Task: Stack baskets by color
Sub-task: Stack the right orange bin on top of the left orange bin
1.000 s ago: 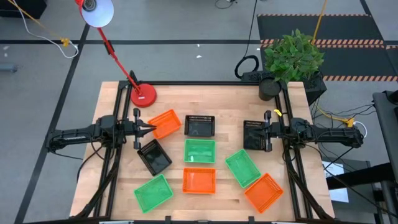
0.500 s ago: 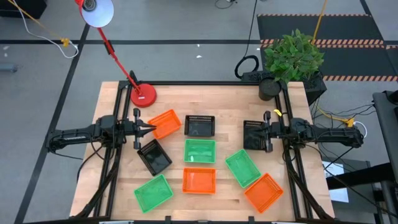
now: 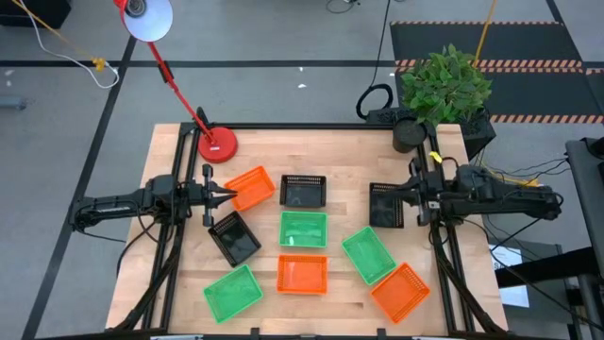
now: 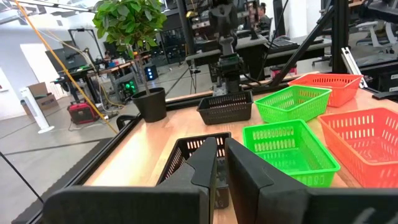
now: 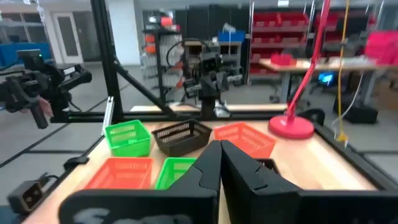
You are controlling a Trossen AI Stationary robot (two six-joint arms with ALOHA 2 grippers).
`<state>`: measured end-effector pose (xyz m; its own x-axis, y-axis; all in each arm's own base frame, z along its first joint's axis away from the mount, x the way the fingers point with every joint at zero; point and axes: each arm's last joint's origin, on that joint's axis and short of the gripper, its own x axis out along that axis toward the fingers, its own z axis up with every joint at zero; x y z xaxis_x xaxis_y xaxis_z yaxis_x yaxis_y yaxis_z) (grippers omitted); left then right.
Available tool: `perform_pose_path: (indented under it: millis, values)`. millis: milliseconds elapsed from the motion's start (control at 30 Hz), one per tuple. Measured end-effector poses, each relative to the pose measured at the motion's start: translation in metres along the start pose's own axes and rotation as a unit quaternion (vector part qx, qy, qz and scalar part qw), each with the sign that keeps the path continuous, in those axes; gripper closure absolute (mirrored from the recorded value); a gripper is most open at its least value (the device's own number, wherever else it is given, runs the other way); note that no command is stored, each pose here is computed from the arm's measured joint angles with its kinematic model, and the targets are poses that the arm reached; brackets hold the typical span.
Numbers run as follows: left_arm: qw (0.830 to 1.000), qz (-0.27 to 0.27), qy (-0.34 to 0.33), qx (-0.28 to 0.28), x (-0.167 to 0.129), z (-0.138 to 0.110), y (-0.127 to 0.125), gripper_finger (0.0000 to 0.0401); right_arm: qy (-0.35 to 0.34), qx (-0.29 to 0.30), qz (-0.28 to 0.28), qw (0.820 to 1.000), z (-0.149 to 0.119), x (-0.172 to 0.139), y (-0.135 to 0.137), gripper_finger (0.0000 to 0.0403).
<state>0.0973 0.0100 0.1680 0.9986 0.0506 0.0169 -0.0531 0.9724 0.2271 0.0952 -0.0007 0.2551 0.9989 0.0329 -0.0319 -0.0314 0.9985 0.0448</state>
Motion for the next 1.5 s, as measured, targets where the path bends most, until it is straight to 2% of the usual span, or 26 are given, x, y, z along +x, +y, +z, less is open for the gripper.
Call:
perform_pose_path:
  millis: [167, 433, 833, 1033, 1267, 1500]
  values:
    - [1.000, 0.000, 0.000, 0.000, 0.000, 0.000, 0.000, 0.0364, 0.040, 0.022, -0.002, 0.999, 0.035, 0.000, 0.001, 0.0399]
    - [1.000, 0.000, 0.000, 0.000, 0.000, 0.000, 0.000, 0.0364, 0.114, 0.034, -0.008, 0.993, 0.075, 0.008, 0.003, 0.0399]
    - [1.000, 0.000, -0.001, 0.000, 0.000, 0.000, 0.000, 0.0364, 0.231, 0.066, -0.023, 0.971, 0.112, 0.016, 0.004, 0.0399]
    - [1.000, 0.001, -0.004, -0.001, 0.000, 0.001, 0.000, 0.0364, 0.239, 0.076, -0.027, 0.968, 0.124, 0.020, 0.004, 0.0399]
    - [0.998, 0.007, -0.040, -0.045, 0.000, 0.008, 0.002, 0.0364, 0.260, 0.077, -0.029, 0.962, 0.121, 0.025, 0.004, 0.0399]
    - [0.996, -0.005, -0.053, -0.069, -0.005, 0.041, 0.007, 0.0364, 0.276, 0.077, -0.031, 0.958, 0.118, 0.030, 0.003, 0.0399]
